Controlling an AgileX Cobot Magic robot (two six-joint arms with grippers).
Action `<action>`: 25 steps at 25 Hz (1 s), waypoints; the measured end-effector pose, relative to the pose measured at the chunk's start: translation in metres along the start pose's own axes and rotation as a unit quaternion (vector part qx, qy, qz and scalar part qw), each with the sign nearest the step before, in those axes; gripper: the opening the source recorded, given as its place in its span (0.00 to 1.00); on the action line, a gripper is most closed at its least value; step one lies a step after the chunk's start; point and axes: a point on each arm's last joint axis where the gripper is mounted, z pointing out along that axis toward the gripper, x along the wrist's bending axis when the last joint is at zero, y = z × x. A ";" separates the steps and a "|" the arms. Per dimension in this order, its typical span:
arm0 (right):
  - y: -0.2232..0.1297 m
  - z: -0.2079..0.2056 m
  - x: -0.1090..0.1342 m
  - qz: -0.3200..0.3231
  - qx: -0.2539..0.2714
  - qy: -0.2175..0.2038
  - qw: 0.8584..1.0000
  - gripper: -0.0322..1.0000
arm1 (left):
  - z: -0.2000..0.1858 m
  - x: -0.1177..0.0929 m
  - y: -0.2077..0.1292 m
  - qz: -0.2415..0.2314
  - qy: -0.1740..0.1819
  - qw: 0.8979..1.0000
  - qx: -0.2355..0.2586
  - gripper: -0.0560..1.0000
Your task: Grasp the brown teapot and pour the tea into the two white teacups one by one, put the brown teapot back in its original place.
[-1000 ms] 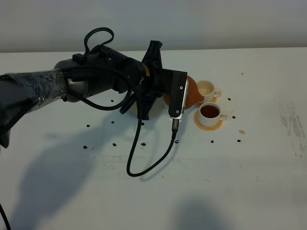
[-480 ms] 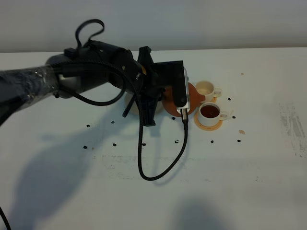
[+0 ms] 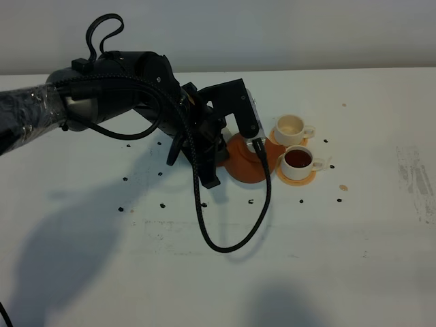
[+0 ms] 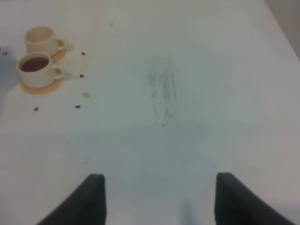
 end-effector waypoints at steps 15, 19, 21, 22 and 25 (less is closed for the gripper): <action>0.000 0.000 0.000 0.000 0.000 0.000 1.000 0.50 | -0.011 0.002 -0.001 -0.010 0.008 1.000 -0.005 0.14; 0.000 0.000 0.000 0.000 0.000 0.000 1.000 0.50 | -0.016 -0.003 -0.006 -0.017 0.026 0.999 -0.015 0.14; 0.000 0.000 0.000 0.000 0.000 0.000 1.000 0.50 | -0.016 -0.007 -0.011 -0.020 0.032 0.999 -0.017 0.14; 0.000 0.000 0.000 0.000 0.000 0.000 1.000 0.50 | -0.016 -0.008 -0.012 -0.022 0.037 0.999 -0.020 0.14; 0.000 0.000 0.000 0.000 0.000 0.000 1.000 0.50 | -0.014 -0.011 -0.017 -0.028 0.042 0.998 -0.021 0.14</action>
